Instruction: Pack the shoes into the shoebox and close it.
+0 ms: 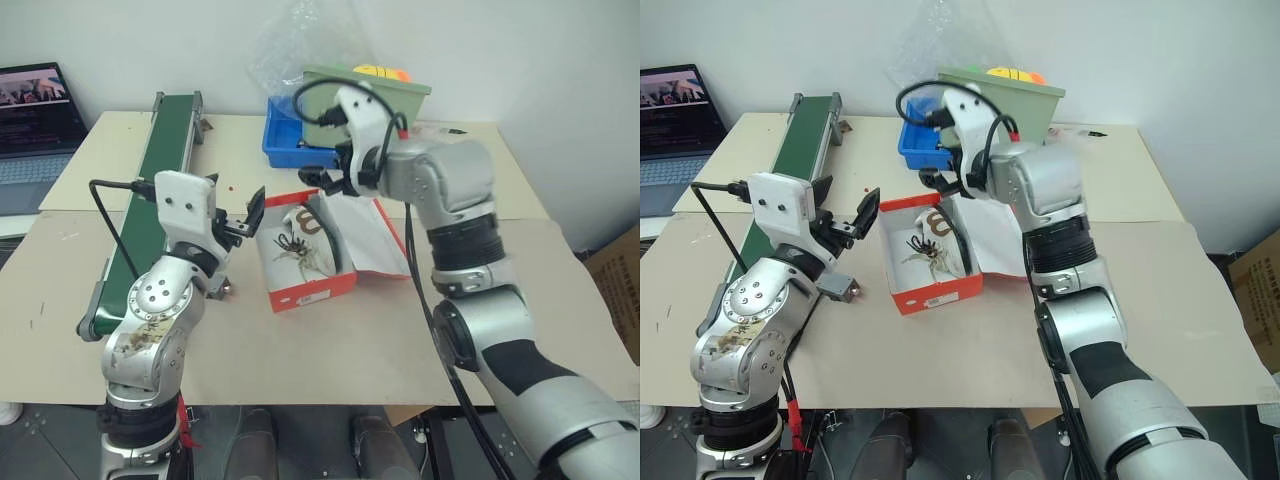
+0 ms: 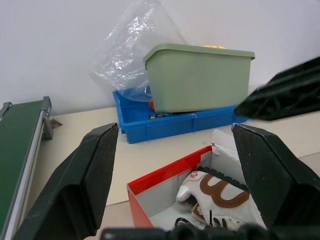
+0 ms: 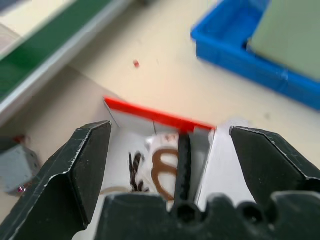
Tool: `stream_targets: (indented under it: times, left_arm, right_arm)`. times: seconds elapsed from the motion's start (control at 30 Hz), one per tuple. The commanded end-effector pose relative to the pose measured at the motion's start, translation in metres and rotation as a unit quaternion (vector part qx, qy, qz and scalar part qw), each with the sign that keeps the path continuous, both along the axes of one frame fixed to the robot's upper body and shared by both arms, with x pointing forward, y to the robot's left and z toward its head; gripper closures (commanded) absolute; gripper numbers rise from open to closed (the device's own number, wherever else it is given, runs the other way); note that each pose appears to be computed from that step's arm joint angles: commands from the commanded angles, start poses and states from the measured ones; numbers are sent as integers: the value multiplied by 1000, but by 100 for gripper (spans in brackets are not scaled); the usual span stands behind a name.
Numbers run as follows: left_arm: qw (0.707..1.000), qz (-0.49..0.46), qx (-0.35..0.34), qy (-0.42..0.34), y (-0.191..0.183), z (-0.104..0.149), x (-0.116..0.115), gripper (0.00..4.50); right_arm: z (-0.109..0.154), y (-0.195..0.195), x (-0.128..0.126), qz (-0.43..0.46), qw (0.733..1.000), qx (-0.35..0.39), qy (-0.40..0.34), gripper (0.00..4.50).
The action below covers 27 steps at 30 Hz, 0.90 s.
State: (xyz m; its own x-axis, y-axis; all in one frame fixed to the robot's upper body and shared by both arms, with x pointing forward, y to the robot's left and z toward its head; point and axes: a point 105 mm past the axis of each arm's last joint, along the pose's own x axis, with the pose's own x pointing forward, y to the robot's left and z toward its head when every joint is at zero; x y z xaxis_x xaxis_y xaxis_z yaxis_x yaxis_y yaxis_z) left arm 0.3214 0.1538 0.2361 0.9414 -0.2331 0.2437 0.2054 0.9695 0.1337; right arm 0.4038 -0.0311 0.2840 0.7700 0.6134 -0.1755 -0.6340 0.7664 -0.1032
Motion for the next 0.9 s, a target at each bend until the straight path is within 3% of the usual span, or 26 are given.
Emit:
stream_targets:
  times: [0.03, 0.3, 0.73, 0.9]
  left_arm:
    - [998, 60, 8, -12, 23, 10, 3, 66]
    - [988, 148, -3, 35, 71, -3, -7, 66]
    - [977, 196, 12, 81, 92, -20, -20, 66]
    - [977, 198, 12, 77, 93, -19, -20, 66]
  right_arm:
    - [9, -15, -15, 57, 993, -31, -103, 4]
    - [-7, -38, -51, 221, 967, -12, -123, 4]
    - [-7, -23, -71, 314, 938, 24, -143, 4]
    - [-18, -26, -72, 311, 940, 26, -136, 4]
